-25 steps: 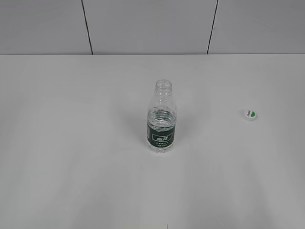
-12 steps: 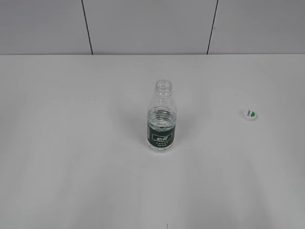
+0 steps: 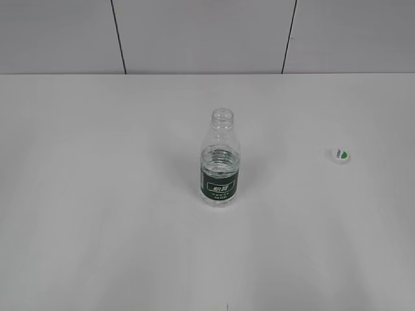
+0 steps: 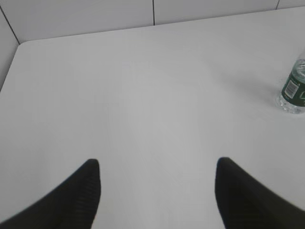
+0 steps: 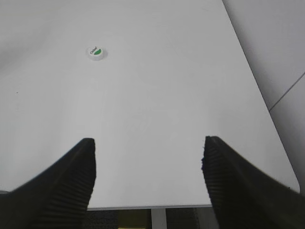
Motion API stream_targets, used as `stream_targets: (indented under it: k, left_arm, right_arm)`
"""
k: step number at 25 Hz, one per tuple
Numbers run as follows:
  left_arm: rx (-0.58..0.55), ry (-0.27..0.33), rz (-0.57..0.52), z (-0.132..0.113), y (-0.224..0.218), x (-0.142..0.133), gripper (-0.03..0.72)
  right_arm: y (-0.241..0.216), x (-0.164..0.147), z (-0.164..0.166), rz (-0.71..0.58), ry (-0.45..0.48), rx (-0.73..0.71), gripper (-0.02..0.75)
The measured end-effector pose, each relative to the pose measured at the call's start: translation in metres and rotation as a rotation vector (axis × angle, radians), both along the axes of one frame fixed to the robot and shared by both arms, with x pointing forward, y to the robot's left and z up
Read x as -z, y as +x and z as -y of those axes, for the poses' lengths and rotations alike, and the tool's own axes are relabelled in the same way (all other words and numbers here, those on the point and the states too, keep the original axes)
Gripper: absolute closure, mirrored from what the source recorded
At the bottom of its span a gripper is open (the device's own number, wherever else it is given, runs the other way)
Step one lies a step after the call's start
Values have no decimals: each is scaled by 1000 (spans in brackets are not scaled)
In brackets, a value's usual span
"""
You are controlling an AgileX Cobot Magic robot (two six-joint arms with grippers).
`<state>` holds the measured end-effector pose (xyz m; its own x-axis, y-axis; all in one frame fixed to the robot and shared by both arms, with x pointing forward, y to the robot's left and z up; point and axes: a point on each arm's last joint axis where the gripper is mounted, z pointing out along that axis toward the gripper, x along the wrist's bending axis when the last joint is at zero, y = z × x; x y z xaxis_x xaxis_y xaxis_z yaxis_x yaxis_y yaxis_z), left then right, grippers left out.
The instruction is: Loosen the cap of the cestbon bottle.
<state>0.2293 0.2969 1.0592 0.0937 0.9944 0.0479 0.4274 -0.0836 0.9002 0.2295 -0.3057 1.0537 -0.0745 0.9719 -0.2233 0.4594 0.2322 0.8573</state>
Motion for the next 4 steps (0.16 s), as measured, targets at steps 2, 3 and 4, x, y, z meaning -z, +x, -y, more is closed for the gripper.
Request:
stream_targets:
  k: [2,3,4]
  left_arm:
    - [0,0,0,0,0,0,221]
    - [0,0,0,0,0,0,221]
    - [0,0,0,0,0,0,221]
  right_arm:
    - [0,0,0,0,0,0,204]
    - [0,0,0,0,0,0,204]
    - [0,0,0,0,0,0,204]
